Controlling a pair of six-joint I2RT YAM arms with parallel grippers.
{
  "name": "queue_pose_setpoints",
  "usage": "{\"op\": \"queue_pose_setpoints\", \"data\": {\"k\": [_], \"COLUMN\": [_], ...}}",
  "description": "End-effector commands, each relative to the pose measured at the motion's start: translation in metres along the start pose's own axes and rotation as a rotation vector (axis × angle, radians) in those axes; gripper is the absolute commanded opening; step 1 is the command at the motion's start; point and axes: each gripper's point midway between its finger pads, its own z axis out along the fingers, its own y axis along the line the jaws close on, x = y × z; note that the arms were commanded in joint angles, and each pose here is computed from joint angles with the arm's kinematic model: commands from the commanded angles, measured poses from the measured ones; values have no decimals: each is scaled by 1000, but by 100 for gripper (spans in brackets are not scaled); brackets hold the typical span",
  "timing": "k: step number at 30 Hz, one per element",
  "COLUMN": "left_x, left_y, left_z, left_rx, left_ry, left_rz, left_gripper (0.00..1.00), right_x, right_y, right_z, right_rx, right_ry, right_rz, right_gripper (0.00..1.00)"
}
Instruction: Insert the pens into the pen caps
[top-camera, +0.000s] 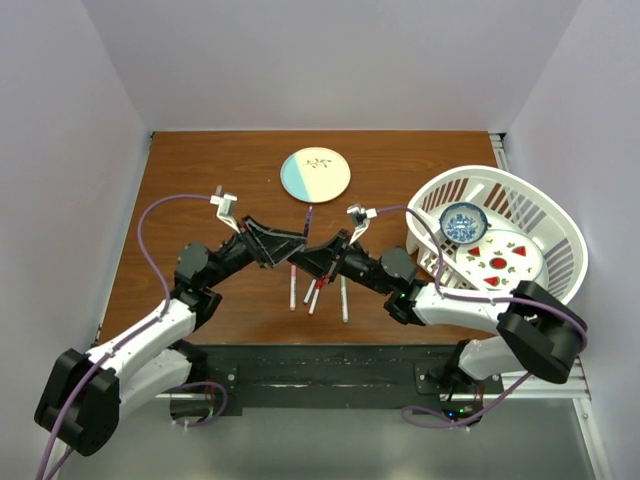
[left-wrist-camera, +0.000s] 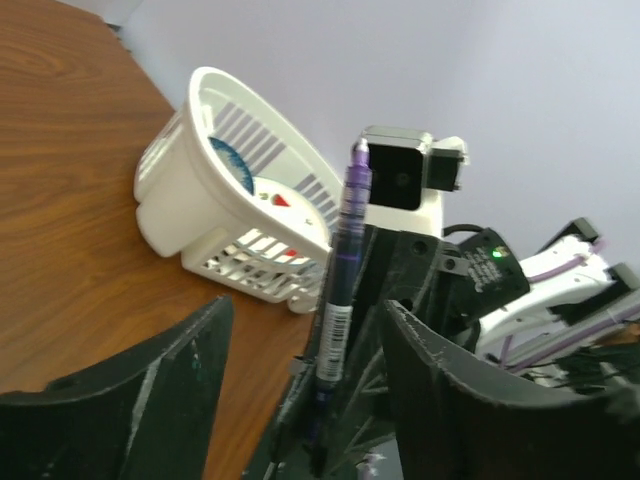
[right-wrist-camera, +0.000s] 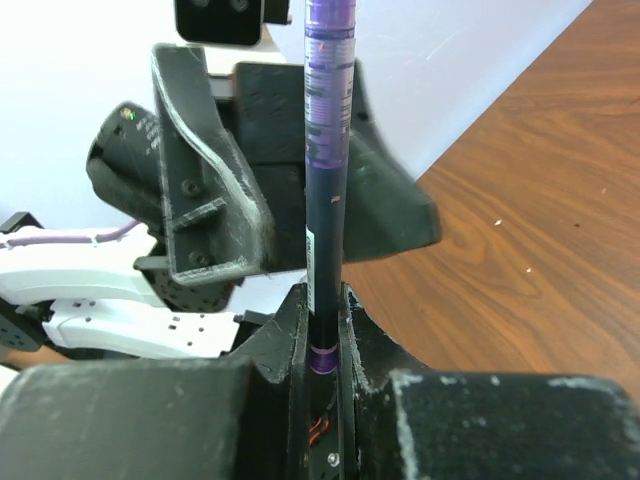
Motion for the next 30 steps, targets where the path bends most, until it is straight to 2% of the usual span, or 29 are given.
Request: {"op": "queue_pose_setpoints", "data": {"k": [1, 3, 4, 5, 7, 8, 9, 11, 12, 14, 16, 19, 21, 23, 24, 27, 30], "left_x": [-15, -12, -24, -20, -43, -40, -67, -72, -95, -103, -129, -168, -190, -189, -202, -201, -193], "left_y": [3, 15, 15, 28, 36, 52, 61, 92, 106, 125, 146, 180, 209, 230, 250, 292, 330], "left_z": [12, 10, 14, 9, 12, 4, 5, -16, -22, -36, -44, -61, -74, -86, -90, -92, -88], "left_rx": [-93, -165, -202, -278, -377, -470, -571, -763, -877, -962, -983, -1133, -1283, -1397, -1498, -1558, -1525], "left_ry": [37, 74, 50, 85, 45, 90, 27, 89, 49, 98, 80, 28, 69, 188, 204, 318, 452], "left_rz": [95, 117, 138, 152, 211, 261, 316, 396, 447, 422, 363, 389, 433, 448, 465, 496, 500], "left_gripper": [72, 78, 78, 79, 79, 79, 79, 79, 79, 79, 77, 77, 78, 79, 79, 79, 78], "right_x": [-11, -14, -8, -15, -7, -8, -18, -16, -30, -31, -40, -49, -52, -55, -55, -60, -61], "right_y": [-9, -9, -19, -14, -31, -33, -21, -34, -19, -24, -17, -10, -5, -1, -3, 4, 12], "right_z": [-10, -15, -20, -24, -37, -43, -52, -71, -80, -97, -114, -133, -140, -147, -151, -155, -154], "right_rx": [61, 77, 128, 137, 242, 268, 249, 331, 305, 354, 366, 377, 370, 366, 381, 370, 331], "right_ry": [-60, -70, -46, -54, -3, 0, -25, -16, -59, -53, -75, -105, -116, -126, -124, -133, -130], "right_rz": [-42, -47, -47, -52, -75, -84, -95, -119, -135, -166, -192, -213, -219, -223, -225, -234, -248], "right_gripper": [0, 0, 0, 0, 0, 0, 0, 0, 0, 0, 0, 0, 0, 0, 0, 0, 0]}}
